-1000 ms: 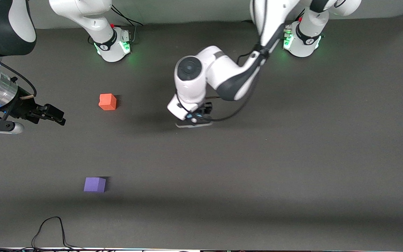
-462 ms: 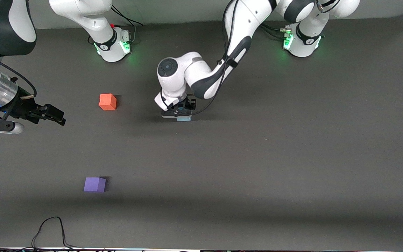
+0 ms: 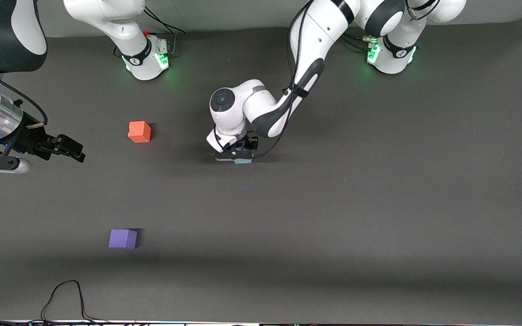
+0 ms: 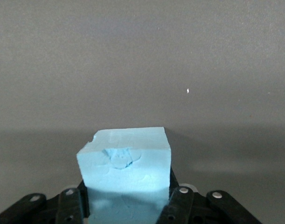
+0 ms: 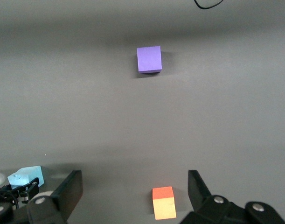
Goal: Place blue block between orange and purple blocks
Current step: 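Carry the blue block with the left gripper toward the table middle, then release the blue block and raise the left gripper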
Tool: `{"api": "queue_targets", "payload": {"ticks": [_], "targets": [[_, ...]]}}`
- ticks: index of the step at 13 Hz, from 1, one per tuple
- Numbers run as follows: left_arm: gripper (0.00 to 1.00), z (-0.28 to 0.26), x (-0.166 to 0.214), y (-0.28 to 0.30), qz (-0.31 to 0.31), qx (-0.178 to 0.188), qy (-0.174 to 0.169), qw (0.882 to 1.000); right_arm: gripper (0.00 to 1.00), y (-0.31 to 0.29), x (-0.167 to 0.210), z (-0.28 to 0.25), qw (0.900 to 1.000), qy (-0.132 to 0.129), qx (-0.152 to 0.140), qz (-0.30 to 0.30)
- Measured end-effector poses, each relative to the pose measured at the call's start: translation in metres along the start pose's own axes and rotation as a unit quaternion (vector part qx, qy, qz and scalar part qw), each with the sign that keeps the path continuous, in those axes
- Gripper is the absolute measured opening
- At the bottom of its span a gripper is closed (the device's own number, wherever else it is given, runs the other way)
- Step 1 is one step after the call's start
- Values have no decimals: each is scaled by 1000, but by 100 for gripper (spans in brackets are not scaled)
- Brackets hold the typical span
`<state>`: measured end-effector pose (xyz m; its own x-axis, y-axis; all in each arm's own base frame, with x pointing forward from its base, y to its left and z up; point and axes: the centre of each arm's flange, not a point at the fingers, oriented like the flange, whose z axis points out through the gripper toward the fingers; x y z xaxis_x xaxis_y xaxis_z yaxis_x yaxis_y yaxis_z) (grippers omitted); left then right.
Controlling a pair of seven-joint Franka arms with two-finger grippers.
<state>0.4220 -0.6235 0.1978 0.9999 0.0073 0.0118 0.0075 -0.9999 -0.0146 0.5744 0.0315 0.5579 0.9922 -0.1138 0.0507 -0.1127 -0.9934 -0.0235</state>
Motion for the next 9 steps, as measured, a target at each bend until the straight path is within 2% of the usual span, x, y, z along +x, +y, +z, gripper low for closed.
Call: {"api": "queue_targets", "payload": {"ticks": [1,2,5,7,9], "targets": [[59,0,0,0,0,0,0,1000,100,0,0,0,1000,0,0,0],[67,1,1,-1,0,0,1,1000,100,0,0,0,1000,0,0,0],[100,-3,9,-3,-5,-2,5,1000,100,0,0,0,1000,0,0,0],[100,-28,25,-8,-18,-4,7,1000,100,0,0,0,1000,0,0,0],[100,-77,65,-36,-54,-8,2,999,100,-1,0,0,1000,0,0,-1]]}}
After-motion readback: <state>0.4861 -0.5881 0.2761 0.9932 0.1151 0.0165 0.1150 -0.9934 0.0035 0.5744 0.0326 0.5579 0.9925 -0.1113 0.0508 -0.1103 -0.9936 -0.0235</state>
